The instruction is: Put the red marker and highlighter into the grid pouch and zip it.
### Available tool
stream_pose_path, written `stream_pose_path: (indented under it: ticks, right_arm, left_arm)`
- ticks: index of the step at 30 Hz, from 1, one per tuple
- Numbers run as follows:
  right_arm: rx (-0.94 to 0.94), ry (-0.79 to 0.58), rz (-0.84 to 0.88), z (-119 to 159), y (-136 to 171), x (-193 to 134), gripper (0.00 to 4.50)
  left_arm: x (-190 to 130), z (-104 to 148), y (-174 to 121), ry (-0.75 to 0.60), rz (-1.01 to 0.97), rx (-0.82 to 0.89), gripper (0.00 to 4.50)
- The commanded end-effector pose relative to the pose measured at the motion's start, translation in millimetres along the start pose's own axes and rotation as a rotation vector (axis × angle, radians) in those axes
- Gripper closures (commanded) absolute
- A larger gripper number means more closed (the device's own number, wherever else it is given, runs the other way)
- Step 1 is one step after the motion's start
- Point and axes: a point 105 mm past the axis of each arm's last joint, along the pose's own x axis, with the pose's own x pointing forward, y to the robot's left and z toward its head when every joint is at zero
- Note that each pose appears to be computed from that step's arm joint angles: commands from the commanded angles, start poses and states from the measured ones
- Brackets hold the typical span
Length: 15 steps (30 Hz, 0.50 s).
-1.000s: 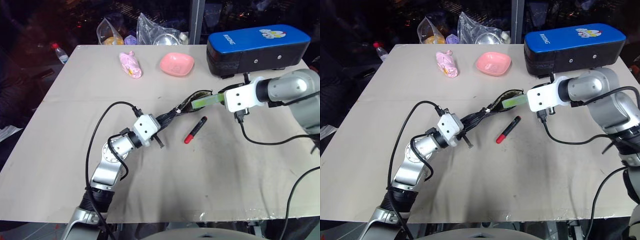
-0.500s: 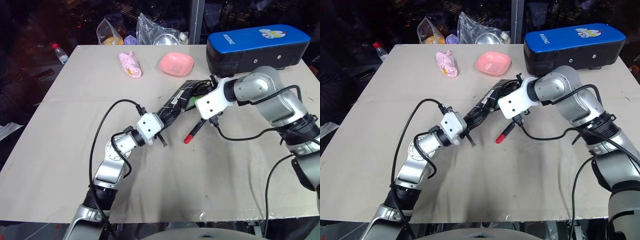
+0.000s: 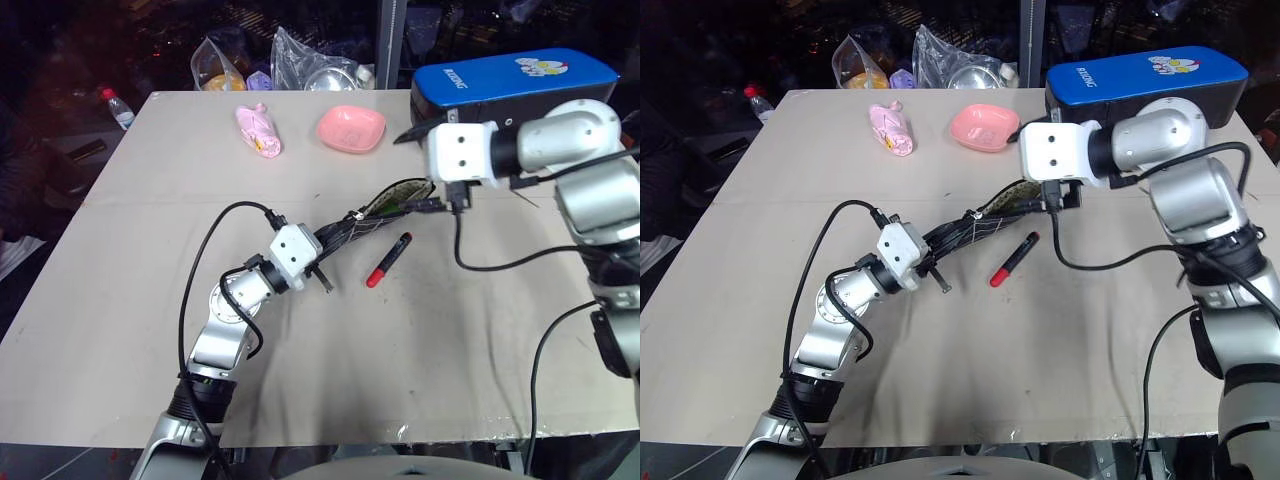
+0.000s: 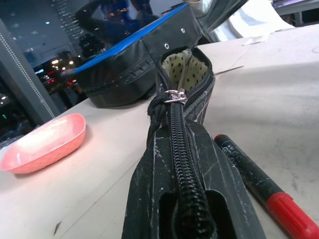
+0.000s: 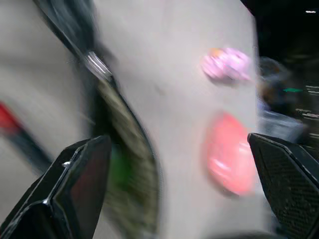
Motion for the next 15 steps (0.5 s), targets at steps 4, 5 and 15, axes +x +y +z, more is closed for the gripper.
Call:
stream_pose_path:
  ticks: [4, 5, 15]
  right_arm:
    - [0.32, -0.107, 0.251, -4, 49, -8, 0.05]
    - [0.337, -0.101, 0.282, -9, 56, -6, 0.05]
    - [0.405, -0.052, 0.305, -67, 62, 53, 0.05]
  left_arm:
    - [-7, -2, 22, 0.006, 0.069, 0.013, 4.5]
    - [-7, -2, 23, 0.006, 0.071, 0.014, 4.5]
    - [-12, 4, 28, 0.01, 0.109, 0.033, 4.5]
